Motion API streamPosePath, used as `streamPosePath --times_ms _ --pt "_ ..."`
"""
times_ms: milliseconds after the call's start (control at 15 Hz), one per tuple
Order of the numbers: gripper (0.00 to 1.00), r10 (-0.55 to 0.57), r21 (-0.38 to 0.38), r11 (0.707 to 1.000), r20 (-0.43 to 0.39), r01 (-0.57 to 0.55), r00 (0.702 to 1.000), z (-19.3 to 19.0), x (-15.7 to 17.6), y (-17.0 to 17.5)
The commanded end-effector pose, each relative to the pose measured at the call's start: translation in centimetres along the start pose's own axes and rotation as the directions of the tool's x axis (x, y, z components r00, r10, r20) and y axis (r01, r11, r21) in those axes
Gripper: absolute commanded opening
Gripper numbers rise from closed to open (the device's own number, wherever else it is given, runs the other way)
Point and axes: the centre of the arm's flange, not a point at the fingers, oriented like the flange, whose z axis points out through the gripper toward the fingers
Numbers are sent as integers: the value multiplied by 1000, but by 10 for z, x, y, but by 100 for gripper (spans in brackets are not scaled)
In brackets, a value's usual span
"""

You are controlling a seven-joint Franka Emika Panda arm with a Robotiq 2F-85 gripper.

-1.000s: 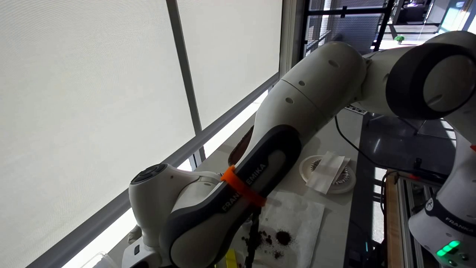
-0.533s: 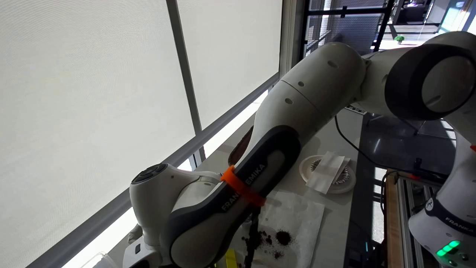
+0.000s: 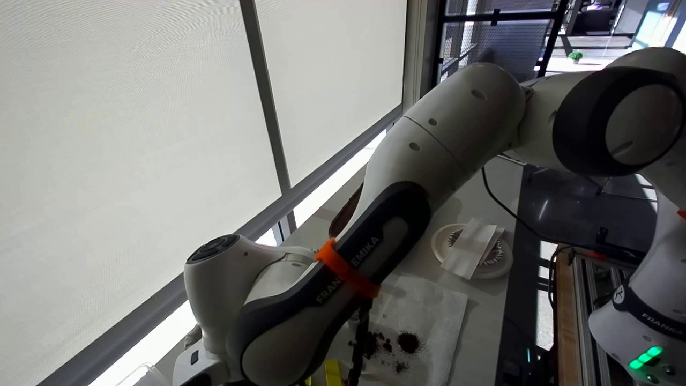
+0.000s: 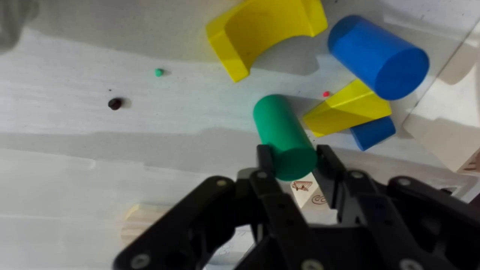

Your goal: Pick up the green block on the left, put it on the letter block on the right, pick up the blue block on the left and put it on the other letter block on the right

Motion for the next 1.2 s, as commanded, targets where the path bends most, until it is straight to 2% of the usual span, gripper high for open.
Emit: streamPosePath --times_ms 0,67,133,333,533,667,800,933,1133 --pt "28 1 13 1000 18 -1 1000 7 1 8" --pt "26 3 17 1000 21 -4 1000 3 1 7" --pt "9 4 12 1000 34 -4 999 -7 0 3" --pt "8 -1 11 1000 49 0 999 -44 0 -11" --pt "8 12 74 997 87 -19 996 -90 7 -31" --pt "8 68 108 991 98 -78 993 -121 11 -47" --pt "8 168 81 981 123 -179 978 -147 9 -65" --pt "8 290 30 955 126 -295 949 -167 4 -74" --pt "8 441 -11 897 117 -443 890 -180 -4 -97"
